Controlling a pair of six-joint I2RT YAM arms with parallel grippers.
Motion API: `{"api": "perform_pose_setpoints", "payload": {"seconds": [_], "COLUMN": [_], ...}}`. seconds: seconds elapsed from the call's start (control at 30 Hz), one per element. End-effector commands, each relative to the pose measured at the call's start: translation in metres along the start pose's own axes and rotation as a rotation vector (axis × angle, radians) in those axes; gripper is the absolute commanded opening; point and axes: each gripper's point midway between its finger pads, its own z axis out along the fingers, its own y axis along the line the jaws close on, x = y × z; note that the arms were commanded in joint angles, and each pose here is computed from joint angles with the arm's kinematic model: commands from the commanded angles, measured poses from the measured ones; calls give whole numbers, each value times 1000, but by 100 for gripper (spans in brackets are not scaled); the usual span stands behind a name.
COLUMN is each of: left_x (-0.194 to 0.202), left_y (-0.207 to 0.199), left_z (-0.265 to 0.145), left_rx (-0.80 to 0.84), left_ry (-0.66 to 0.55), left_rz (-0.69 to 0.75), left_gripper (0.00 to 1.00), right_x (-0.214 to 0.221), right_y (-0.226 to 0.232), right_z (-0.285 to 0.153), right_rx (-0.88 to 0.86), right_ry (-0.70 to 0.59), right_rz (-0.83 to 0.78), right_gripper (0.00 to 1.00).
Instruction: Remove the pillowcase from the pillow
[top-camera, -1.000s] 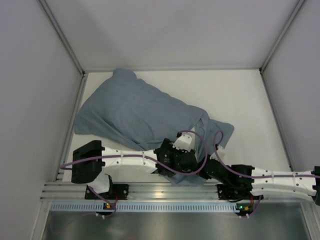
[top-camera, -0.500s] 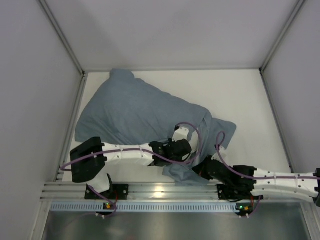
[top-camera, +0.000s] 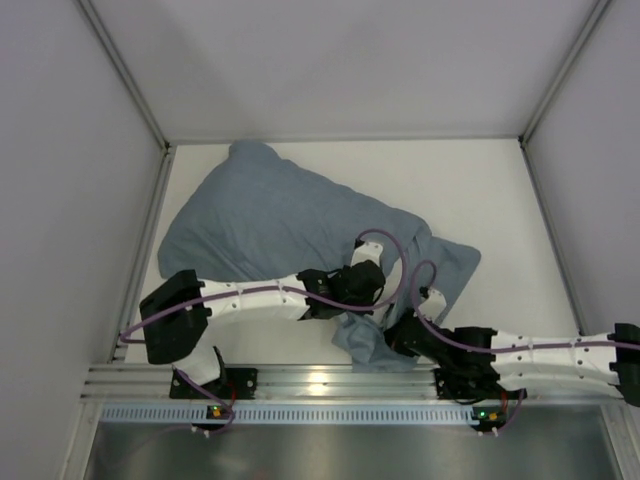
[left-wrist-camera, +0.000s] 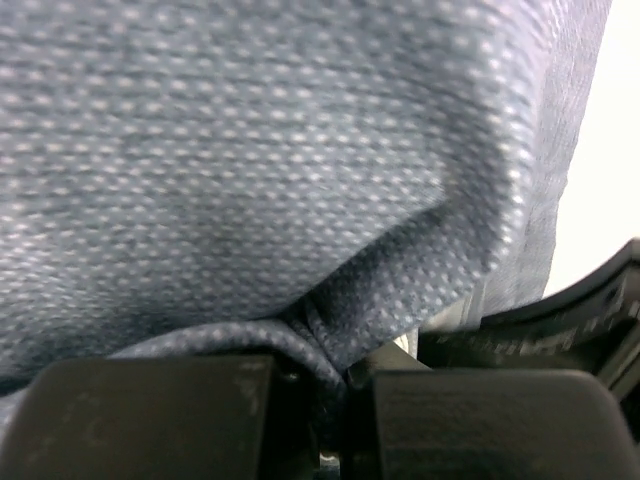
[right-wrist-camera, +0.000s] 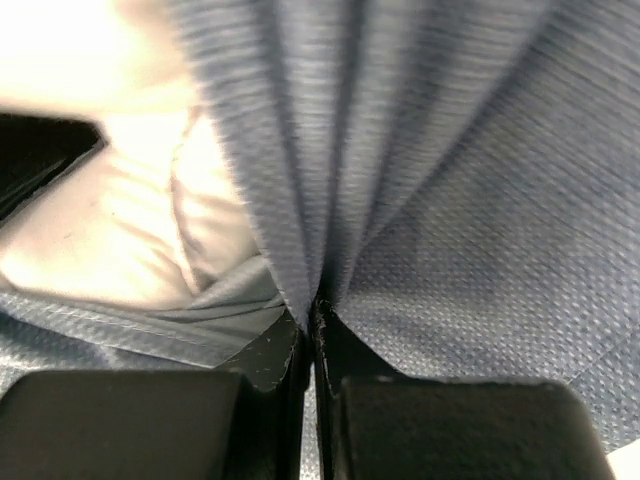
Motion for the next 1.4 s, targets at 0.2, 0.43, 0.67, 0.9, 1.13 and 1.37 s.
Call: {"api": "perform_pose_setpoints", "payload": {"seconds": [0.2, 0.43, 0.67, 0.9, 1.13, 1.37], "left_x": [-104, -138, -159, -157, -96, -58], "left_y": [15, 40, 16, 9, 51, 77], "left_z": [5, 12, -14, -74, -134, -183], "left_rx": [38, 44, 208, 313, 290, 272], "left_ry": [-263, -309, -299, -301, -287, -262], "left_rz": [-248, -374, -478, -487, -505, -496], "left_gripper": [0, 0, 0, 0, 0, 0], "right_x": [27, 50, 63, 52, -9, -64], "right_y": [43, 37, 21, 22, -4, -2], "right_z": [-3, 4, 21, 29, 18, 7], "right_rx": [-110, -126, -55, -26, 65, 69], "right_ry": [136, 202, 209, 142, -37, -141], "right_rz": [-80, -70, -99, -105, -54, -39], "right_gripper": [0, 0, 0, 0, 0, 0]}}
